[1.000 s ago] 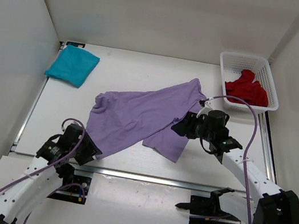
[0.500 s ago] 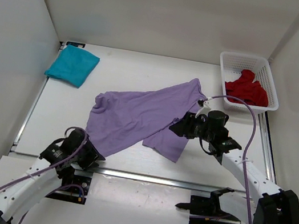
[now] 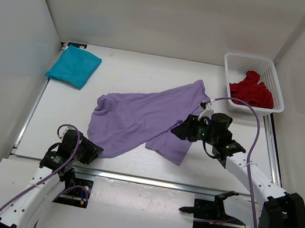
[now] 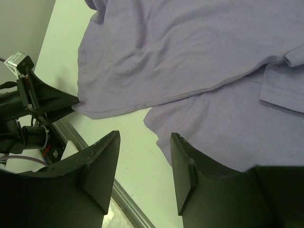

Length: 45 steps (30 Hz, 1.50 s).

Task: Fold and stack the t-shirts
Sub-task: Flatten out the tshirt

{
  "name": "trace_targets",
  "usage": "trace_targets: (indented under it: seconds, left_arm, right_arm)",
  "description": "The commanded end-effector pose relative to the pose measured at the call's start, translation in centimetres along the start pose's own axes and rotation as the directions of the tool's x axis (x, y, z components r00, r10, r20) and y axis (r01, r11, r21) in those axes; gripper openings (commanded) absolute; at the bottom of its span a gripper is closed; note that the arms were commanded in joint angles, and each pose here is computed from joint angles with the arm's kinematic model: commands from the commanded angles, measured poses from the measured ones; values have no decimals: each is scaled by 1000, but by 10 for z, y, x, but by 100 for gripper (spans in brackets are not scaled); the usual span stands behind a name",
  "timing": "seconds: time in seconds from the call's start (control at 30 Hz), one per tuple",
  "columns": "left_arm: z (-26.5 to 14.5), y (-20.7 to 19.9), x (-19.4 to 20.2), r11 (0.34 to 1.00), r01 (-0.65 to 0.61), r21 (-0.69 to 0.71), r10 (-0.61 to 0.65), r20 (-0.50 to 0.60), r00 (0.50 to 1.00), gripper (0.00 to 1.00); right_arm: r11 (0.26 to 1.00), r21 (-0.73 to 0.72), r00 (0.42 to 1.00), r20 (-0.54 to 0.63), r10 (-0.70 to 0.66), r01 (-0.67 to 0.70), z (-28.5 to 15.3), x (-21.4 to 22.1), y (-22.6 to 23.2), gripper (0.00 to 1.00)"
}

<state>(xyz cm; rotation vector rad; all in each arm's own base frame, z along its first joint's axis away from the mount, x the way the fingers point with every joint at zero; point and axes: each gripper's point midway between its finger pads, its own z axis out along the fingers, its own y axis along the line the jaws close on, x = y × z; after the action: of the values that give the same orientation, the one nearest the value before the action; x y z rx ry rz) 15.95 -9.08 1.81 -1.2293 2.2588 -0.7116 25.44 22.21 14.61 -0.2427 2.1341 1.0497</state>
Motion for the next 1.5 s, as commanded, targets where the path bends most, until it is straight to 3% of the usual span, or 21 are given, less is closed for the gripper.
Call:
trace_targets:
  seconds: [0.0,0.3,0.47,0.57,0.63,0.77,0.83,0.93,1.03,1.2,1.47]
  left_arm:
    - [6,25,-1,996,-33,-89,34,9,999,44]
    - [6,11,6,998,-47,-39,46,-7,999,0]
    - [0,-21,-10,995,-71,65,70,17,997,0]
    - [-12,-82,-39,967,-111,230,82,133,988,0]
    - [-16,-113,-57,948,-176,266,128,188,974,0]
    - [-4,-166,-91,912,-365,189,339,158,927,0]
    - [-2,-177,-116,916,-376,139,350,179,919,0]
    - [-5,-202,-139,904,-384,187,331,259,907,0]
    - [0,-207,-127,888,-406,217,340,285,896,0]
    - [17,-186,-95,861,-446,245,397,225,890,0]
    - [10,-174,-67,801,-542,255,501,210,839,0]
  right_arm:
    - [999,-36,998,50,-35,37,-3,-11,11,45]
    - [1000,18,999,50,-13,12,0,-9,-6,45]
    - [991,130,995,93,32,-44,-7,-16,-38,47]
    - [960,250,984,157,90,-128,-18,-27,-80,46]
    - [921,341,971,206,122,-188,-28,-33,-109,46]
    - [833,469,941,297,164,-293,-50,-42,-161,46]
    - [791,518,931,322,173,-326,-58,-44,-182,46]
    - [701,586,902,380,204,-405,-80,-42,-222,47]
    - [657,614,893,386,233,-437,-84,-38,-241,47]
    - [580,719,923,319,214,-383,-75,-36,-262,44]
    - [573,753,944,226,239,-325,-47,-34,-256,35]
